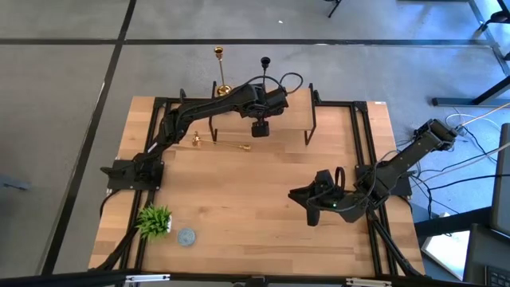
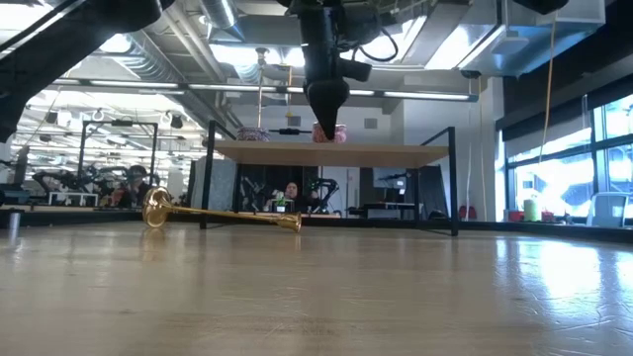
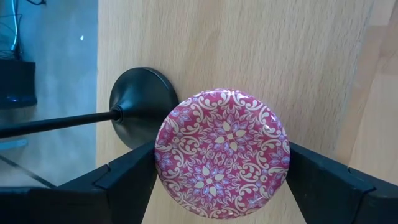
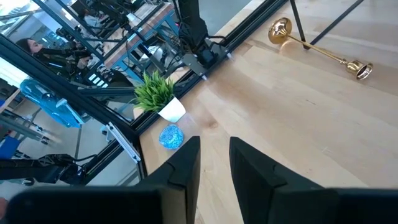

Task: Pick & Place candle stick holders
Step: Put the pink scented candle on the shelf

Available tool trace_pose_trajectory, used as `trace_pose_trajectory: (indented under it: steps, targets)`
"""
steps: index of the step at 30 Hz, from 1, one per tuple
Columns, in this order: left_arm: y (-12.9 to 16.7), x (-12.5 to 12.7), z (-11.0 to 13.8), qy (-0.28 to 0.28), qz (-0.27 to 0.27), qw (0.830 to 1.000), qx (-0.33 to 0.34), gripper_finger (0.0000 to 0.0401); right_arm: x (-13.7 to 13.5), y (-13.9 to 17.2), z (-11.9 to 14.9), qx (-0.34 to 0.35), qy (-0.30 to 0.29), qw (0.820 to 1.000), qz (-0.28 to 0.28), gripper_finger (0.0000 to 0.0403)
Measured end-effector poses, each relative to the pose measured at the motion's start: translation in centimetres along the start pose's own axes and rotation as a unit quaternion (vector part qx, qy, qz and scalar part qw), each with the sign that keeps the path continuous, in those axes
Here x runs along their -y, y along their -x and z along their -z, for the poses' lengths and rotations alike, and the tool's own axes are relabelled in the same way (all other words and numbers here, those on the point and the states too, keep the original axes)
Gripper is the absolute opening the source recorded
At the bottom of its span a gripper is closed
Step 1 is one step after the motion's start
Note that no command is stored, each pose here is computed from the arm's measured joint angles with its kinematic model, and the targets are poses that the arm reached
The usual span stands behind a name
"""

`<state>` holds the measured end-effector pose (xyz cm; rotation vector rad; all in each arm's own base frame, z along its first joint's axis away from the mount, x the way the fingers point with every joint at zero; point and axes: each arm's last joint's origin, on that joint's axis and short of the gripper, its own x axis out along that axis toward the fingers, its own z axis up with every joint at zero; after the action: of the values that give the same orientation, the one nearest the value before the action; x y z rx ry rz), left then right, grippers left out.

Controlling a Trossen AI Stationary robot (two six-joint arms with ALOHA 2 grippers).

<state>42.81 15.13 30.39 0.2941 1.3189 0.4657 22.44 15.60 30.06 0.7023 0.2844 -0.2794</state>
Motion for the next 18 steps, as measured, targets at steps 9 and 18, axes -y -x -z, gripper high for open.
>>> trace_pose_trajectory:
  steps: [9, 18]
  targets:
    - [0.0, 0.03, -0.01, -0.008, 0.006, 1.0, 0.002, 0.0324, 0.0, 0.0, 0.0, 0.0, 0.0, 1.0, 0.0, 0.0087]
    - [0.0, 0.09, 0.01, -0.013, 0.014, 1.0, 0.003, 0.0324, 0.0, 0.0, 0.0, 0.0, 0.0, 1.0, 0.0, 0.0087]
